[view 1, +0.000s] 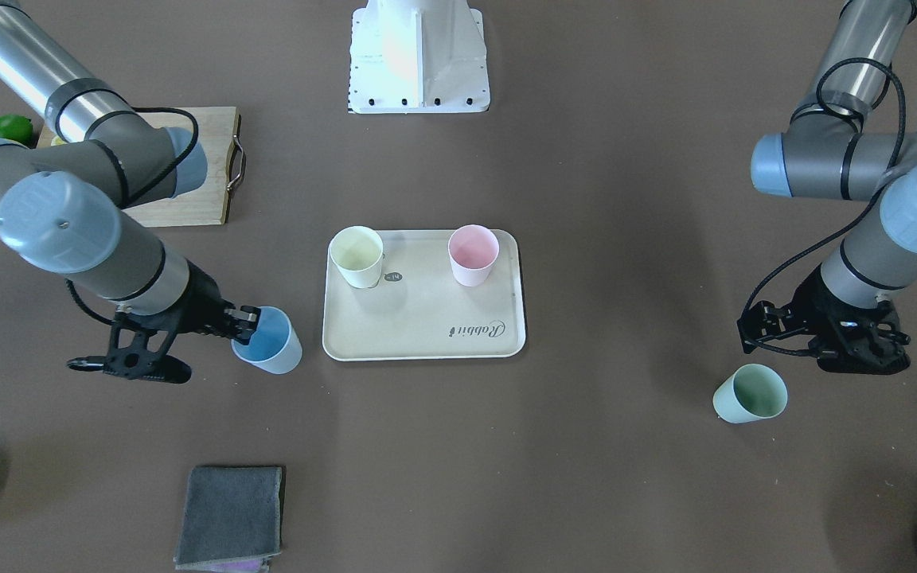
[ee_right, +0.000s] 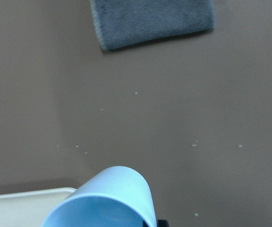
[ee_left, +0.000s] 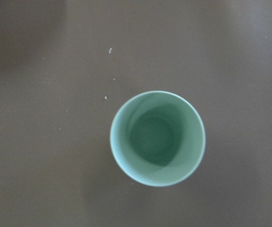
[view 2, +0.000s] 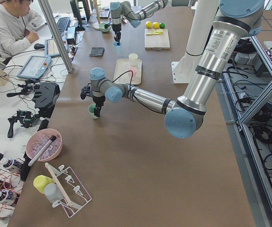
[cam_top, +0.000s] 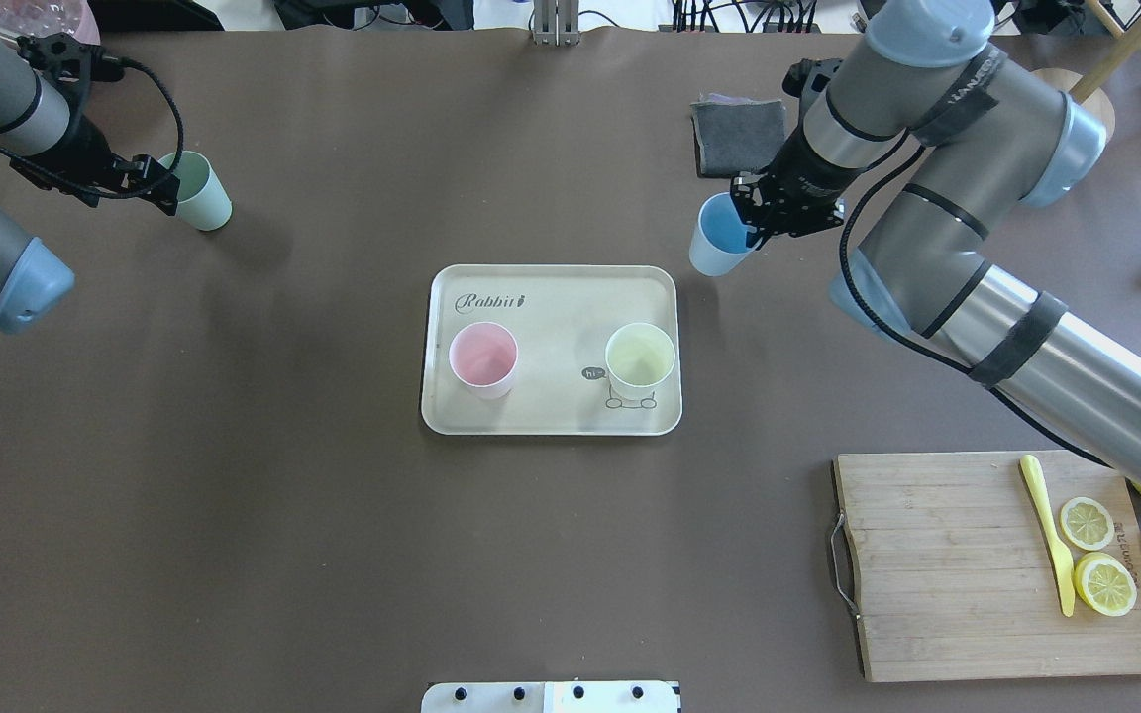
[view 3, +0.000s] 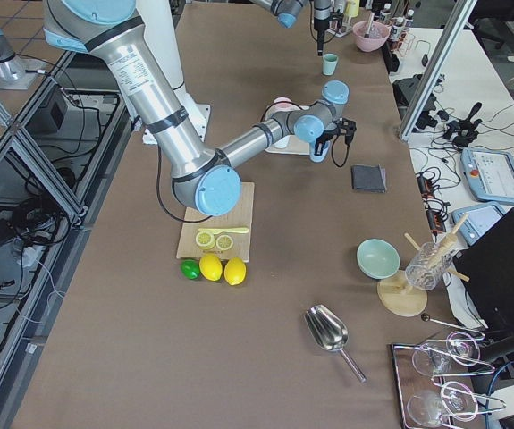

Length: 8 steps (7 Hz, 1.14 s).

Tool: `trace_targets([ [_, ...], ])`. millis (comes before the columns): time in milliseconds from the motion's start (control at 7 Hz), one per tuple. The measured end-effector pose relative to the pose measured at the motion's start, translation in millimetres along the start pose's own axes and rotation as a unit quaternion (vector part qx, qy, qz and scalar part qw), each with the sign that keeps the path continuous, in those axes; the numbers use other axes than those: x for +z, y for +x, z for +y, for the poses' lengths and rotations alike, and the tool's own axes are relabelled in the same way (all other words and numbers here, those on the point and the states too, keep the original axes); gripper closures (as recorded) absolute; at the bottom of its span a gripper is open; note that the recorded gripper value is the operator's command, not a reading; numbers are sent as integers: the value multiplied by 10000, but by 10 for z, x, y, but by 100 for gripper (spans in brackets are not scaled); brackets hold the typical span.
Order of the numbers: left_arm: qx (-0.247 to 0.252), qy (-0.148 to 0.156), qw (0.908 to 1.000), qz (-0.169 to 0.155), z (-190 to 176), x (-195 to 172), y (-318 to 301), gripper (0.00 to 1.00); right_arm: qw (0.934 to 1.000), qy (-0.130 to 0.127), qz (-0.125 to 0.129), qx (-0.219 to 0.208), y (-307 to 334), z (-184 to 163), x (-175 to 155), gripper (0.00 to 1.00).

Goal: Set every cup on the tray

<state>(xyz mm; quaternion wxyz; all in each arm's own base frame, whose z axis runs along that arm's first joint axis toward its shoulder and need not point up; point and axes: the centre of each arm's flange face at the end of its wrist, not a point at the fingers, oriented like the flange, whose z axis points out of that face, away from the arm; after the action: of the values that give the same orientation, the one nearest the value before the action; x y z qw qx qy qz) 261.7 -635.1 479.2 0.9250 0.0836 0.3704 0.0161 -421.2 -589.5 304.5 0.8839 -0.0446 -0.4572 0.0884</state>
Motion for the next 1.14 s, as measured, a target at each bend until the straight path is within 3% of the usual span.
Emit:
trace_targets([
  [286, -116, -26, 9999, -6, -192, 94, -84, 3, 10000, 49, 10, 26, -493, 392, 246, 100],
  [429, -166, -41, 9999, 7, -266, 104, -115, 8, 10000, 67, 41, -15, -605, 537, 357, 100],
  [714, -220, -31, 9997, 49, -366, 147, -157, 6, 9999, 41, 74, -92, -715, 726, 498, 100],
  [857, -263, -15, 9996, 112, -411, 101, -159, 12, 9999, 25, 74, -95, -746, 773, 526, 100],
  [1000, -296, -39, 9994, 160, -437, 90, -176, 26, 9999, 26, 80, -94, -777, 828, 561, 83],
  [1143, -317, -78, 9993, 162, -446, 137, -183, 55, 9999, 59, 109, -68, -779, 840, 580, 1],
])
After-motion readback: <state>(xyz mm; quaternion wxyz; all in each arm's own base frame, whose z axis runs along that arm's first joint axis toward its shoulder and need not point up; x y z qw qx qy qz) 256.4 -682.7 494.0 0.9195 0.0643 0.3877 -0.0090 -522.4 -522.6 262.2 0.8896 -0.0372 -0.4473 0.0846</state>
